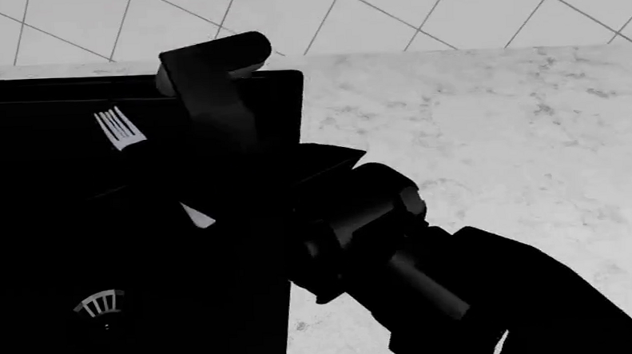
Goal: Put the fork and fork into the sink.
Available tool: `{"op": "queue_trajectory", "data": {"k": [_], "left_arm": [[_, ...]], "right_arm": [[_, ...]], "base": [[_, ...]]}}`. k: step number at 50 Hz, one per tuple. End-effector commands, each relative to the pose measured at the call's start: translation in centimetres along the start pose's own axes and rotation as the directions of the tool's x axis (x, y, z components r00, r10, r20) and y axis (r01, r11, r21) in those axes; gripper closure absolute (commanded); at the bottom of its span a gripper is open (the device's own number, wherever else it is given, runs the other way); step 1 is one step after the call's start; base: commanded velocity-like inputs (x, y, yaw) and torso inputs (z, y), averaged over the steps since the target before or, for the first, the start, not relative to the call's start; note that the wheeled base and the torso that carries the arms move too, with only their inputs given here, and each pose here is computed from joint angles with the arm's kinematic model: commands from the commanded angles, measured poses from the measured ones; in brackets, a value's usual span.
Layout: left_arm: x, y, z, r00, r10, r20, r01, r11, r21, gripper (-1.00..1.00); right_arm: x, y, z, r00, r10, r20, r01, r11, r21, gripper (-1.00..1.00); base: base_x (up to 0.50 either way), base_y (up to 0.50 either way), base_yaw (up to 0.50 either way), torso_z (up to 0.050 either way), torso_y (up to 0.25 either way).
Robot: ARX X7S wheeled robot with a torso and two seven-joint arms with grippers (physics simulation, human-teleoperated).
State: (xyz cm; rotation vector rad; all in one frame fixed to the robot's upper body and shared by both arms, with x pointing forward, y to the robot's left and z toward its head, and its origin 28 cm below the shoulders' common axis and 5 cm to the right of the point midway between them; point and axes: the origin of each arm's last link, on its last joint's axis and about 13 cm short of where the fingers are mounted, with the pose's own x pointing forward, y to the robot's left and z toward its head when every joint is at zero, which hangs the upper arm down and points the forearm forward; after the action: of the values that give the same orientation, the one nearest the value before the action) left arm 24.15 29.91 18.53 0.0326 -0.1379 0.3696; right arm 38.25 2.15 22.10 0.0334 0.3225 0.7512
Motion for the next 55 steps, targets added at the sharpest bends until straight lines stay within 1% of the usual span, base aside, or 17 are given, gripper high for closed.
{"op": "queue_trajectory", "data": {"k": [1, 7, 15, 21, 23, 29, 33, 42, 43, 50, 55], "left_arm": [[0.2, 0.2, -0.6, 1.0, 0.009, -0.014, -0.009, 1.0, 0.005, -1.0], [0.3, 0.0, -0.8, 1.0, 0.007, -0.018, -0.007, 1.0, 0.011, -1.0], [0.2, 0.0, -0.9, 1.0, 0.008, -0.019, -0.008, 1.0, 0.011, -1.0], [0.1, 0.2, -1.0, 1.0, 0.012, -0.021, -0.012, 1.0, 0.01, -1.0], [0.1, 0.2, -1.0, 1.0, 0.011, -0.021, -0.011, 1.0, 0.01, -1.0], [0.1, 0.1, -0.9, 1.0, 0.009, -0.02, -0.009, 1.0, 0.01, -1.0], [0.0, 0.2, -0.9, 1.0, 0.012, -0.02, -0.011, 1.0, 0.009, -1.0], [-0.1, 0.2, -0.8, 1.0, 0.011, -0.02, -0.011, 1.0, 0.008, -1.0], [-0.1, 0.2, -0.8, 1.0, 0.011, -0.019, -0.01, 1.0, 0.01, -1.0], [-0.1, 0.3, -0.7, 1.0, 0.01, -0.017, -0.01, 1.0, 0.009, -1.0], [-0.2, 0.4, -0.6, 1.0, 0.011, -0.016, -0.011, 1.0, 0.008, -1.0]], "right_arm": [[1.4, 1.4, -4.0, 0.993, 0.057, -0.104, -0.055, 0.998, 0.024, 1.0], [1.5, 1.8, -6.0, 0.986, 0.084, -0.143, -0.078, 0.996, 0.049, 1.0], [1.5, 2.6, -8.8, 0.969, 0.111, -0.222, -0.106, 0.994, 0.034, 1.0], [1.4, 2.9, -10.6, 0.955, 0.096, -0.279, -0.103, 0.995, -0.01, 1.0], [1.2, 3.1, -12.0, 0.945, 0.083, -0.318, -0.11, 0.992, -0.068, 1.0], [1.2, 3.3, -12.6, 0.94, 0.09, -0.33, -0.117, 0.991, -0.063, 1.0], [1.1, 3.3, -13.3, 0.935, 0.098, -0.342, -0.119, 0.992, -0.042, 1.0], [1.1, 3.2, -13.2, 0.935, 0.103, -0.339, -0.113, 0.994, -0.011, 1.0], [1.2, 3.1, -13.1, 0.937, 0.098, -0.336, -0.108, 0.994, -0.011, -1.0], [1.3, 3.0, -12.5, 0.944, 0.116, -0.308, -0.119, 0.993, 0.009, -1.0], [1.4, 2.8, -11.3, 0.955, 0.12, -0.272, -0.119, 0.993, 0.022, -1.0]], "base": [[0.0, 0.0, 0.0, 0.0, 0.0], [0.0, 0.0, 0.0, 0.0, 0.0], [0.0, 0.0, 0.0, 0.0, 0.0], [0.0, 0.0, 0.0, 0.0, 0.0], [0.0, 0.0, 0.0, 0.0, 0.0], [0.0, 0.0, 0.0, -0.002, 0.0], [0.0, 0.0, 0.0, -0.003, 0.0], [0.0, 0.0, 0.0, -0.002, 0.0], [0.0, 0.0, 0.0, 0.0, 0.0], [0.0, 0.0, 0.0, -0.001, 0.0], [0.0, 0.0, 0.0, -0.002, 0.0]]}}
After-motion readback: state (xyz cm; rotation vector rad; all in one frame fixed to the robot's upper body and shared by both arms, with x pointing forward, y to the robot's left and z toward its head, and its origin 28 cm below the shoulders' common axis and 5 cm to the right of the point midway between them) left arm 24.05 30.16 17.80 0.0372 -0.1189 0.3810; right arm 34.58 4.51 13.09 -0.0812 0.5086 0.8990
